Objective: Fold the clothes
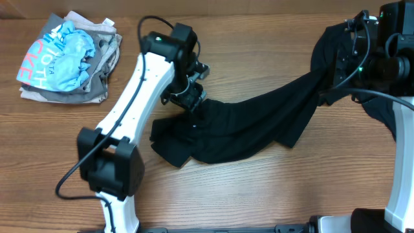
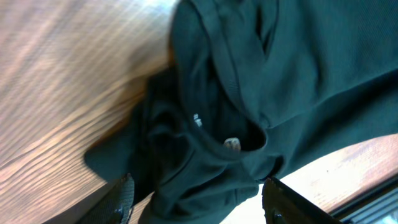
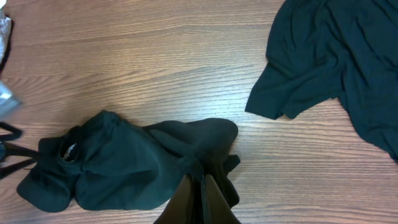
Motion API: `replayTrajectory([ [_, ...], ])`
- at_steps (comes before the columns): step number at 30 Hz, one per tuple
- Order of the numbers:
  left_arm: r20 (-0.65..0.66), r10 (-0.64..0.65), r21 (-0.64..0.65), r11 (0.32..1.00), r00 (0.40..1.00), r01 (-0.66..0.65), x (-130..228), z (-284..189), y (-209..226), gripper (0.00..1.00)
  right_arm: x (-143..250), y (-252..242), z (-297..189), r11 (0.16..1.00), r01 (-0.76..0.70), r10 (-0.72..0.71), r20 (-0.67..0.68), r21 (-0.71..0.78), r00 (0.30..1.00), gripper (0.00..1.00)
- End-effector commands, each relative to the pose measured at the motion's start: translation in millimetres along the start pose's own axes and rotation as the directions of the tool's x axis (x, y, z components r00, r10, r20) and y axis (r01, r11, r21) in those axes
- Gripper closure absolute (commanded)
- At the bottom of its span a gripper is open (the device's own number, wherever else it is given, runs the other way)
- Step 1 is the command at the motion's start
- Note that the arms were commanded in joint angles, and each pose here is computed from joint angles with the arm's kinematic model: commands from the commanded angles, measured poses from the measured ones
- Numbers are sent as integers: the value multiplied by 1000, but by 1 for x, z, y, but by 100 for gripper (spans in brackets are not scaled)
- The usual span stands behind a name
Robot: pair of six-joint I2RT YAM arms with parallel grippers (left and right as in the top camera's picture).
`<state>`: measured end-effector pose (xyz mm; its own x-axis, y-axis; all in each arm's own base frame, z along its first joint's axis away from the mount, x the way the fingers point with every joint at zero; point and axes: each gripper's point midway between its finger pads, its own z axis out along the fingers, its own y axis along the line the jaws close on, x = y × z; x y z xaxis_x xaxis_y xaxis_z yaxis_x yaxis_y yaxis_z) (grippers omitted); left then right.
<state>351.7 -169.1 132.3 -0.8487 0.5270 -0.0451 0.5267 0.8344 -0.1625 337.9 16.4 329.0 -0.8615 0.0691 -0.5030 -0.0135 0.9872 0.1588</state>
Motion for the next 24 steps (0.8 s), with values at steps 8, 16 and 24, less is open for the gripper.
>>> replayTrajectory([
  [8, 19, 314, 80, 946, 949, -315, -8, 21, -39, 19, -3, -4, -1, 1000, 0, 0, 13, 13, 1000, 96],
  [16, -27, 365, 92, 928, 931, -361, 7, 54, -33, 27, -2, -4, -1, 1000, -1, 0, 9, 12, 1000, 96],
  [24, -90, 280, 4, 960, 956, -281, 16, 71, -12, 53, 1, -4, -1, 1000, -2, 2, -2, 13, 1000, 96],
])
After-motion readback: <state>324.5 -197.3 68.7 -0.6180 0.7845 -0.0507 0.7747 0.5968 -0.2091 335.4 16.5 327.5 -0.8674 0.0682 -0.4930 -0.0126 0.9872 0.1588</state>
